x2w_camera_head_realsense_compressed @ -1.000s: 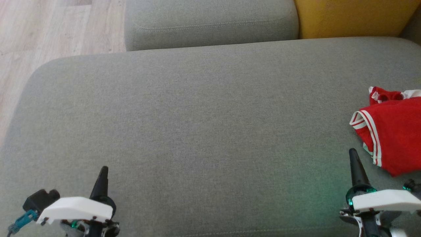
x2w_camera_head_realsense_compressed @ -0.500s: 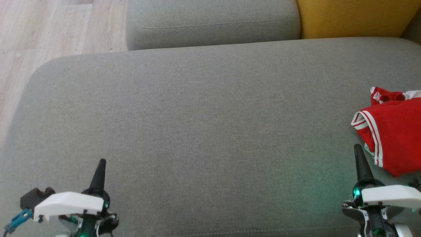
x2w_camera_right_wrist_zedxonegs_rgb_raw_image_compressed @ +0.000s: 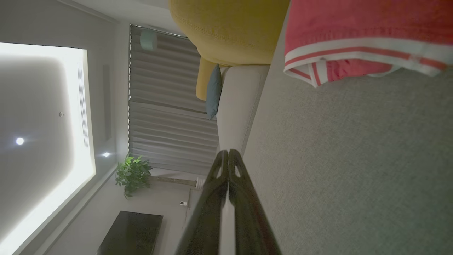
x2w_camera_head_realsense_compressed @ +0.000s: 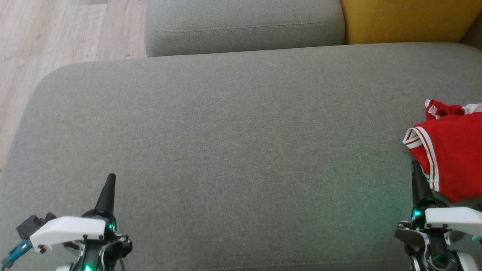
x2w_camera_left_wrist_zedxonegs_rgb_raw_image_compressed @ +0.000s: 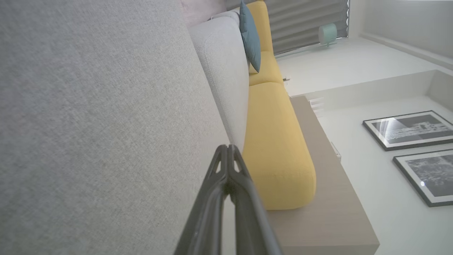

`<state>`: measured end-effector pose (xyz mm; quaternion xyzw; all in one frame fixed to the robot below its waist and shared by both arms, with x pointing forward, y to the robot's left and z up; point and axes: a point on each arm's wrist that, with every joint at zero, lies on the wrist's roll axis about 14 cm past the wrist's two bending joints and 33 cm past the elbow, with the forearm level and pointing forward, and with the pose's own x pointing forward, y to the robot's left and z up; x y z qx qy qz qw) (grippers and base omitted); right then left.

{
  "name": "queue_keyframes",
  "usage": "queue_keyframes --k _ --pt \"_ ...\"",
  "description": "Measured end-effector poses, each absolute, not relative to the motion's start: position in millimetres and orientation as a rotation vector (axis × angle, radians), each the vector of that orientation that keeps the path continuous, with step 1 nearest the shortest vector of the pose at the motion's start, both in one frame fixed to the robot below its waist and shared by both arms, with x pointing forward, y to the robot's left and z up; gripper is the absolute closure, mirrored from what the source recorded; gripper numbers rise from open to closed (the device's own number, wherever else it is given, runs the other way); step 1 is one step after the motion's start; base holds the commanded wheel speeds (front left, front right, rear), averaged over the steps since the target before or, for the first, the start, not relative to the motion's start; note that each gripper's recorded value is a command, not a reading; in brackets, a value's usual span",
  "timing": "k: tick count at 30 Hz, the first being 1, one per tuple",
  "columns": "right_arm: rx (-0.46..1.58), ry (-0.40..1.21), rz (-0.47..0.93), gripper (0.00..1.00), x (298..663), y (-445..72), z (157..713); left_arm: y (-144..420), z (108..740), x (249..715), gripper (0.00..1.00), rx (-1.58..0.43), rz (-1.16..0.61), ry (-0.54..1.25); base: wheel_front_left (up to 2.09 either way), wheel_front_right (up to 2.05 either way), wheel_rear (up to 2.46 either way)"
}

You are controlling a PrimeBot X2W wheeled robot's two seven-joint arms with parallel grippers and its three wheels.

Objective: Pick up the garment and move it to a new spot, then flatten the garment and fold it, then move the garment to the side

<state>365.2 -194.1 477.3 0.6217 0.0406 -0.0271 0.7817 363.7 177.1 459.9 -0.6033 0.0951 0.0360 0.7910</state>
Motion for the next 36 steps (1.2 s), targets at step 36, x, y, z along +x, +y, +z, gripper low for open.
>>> queue_keyframes --k 36 --pt "1.585 0.046 -0.097 1.0 373 -206 477 187 476 373 1.0 -1.576 0.054 0.096 0.0 0.0 0.0"
